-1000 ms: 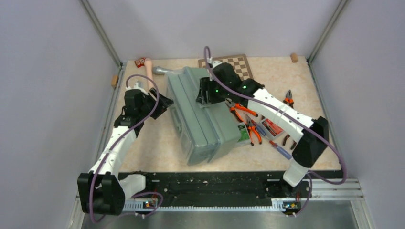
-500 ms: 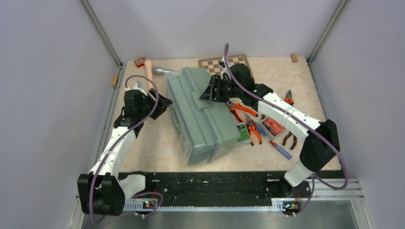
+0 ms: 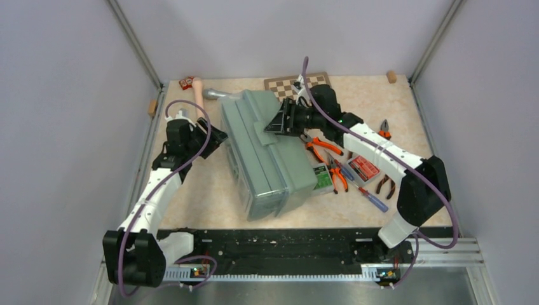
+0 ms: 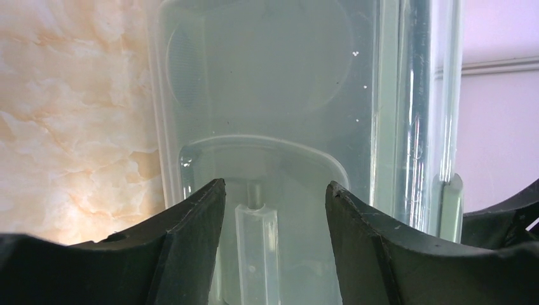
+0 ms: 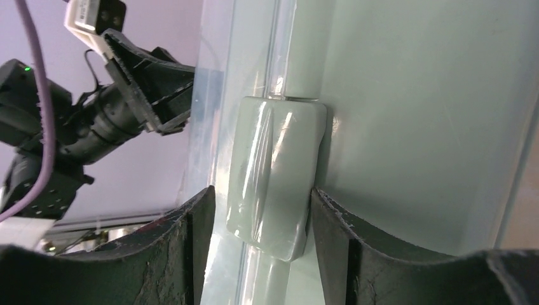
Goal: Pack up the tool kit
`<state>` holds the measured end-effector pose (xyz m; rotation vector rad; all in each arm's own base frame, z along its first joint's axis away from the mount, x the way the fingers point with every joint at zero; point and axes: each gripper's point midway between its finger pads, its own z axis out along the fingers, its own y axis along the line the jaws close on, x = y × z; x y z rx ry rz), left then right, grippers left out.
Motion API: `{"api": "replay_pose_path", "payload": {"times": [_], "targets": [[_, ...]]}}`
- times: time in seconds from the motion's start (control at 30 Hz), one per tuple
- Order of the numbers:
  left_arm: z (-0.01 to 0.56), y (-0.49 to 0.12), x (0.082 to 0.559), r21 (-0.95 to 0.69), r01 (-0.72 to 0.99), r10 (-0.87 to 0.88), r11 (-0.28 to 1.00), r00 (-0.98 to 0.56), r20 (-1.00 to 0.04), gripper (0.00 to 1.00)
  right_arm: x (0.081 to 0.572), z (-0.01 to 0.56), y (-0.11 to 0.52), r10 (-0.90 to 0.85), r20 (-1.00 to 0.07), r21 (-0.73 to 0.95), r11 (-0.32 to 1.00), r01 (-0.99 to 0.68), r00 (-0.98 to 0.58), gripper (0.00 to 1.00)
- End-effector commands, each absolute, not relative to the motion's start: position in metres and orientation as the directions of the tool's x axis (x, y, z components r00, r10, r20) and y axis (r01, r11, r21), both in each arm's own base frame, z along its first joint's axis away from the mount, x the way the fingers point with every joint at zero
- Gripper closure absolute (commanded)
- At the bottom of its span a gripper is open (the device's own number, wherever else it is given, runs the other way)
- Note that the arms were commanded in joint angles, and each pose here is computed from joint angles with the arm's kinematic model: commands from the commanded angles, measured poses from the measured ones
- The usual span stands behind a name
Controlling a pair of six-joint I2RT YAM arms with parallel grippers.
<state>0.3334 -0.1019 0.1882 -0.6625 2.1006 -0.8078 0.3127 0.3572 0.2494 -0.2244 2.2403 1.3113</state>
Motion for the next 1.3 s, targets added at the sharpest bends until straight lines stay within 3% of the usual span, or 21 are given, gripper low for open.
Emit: {"api": "replay_pose_path", "payload": {"times": [0.0, 0.2, 0.47, 0.63, 0.8, 1.27], "targets": [[0.198, -0.138, 0.336, -0.773, -0.065, -0.619, 0.632, -0.643, -0.451, 0.35, 0.278, 0.252, 0.396, 0.024, -0.421, 0.875, 0.275, -0.399, -0.907, 0.44], [0.196, -0.141, 0.343, -0.779, -0.069, -0.622, 0.624, -0.647, -0.441, 0.36, 0.275, 0.248, 0.398, 0.036, -0.400, 0.898, 0.216, -0.384, -0.916, 0.47], [0.188, -0.141, 0.335, -0.779, -0.078, -0.622, 0.622, -0.653, -0.432, 0.38, 0.268, 0.257, 0.397, 0.075, -0.370, 0.929, 0.023, -0.369, -0.926, 0.68], [0.188, -0.142, 0.332, -0.783, -0.077, -0.624, 0.617, -0.654, -0.428, 0.39, 0.264, 0.275, 0.392, 0.118, -0.357, 0.922, -0.114, -0.370, -0.927, 0.75], [0.187, -0.142, 0.331, -0.784, -0.080, -0.627, 0.615, -0.652, -0.426, 0.40, 0.260, 0.283, 0.388, 0.138, -0.352, 0.902, -0.213, -0.375, -0.926, 0.77], [0.191, -0.141, 0.330, -0.784, -0.077, -0.632, 0.616, -0.643, -0.433, 0.40, 0.253, 0.290, 0.383, 0.145, -0.364, 0.862, -0.321, -0.392, -0.920, 0.80]]}}
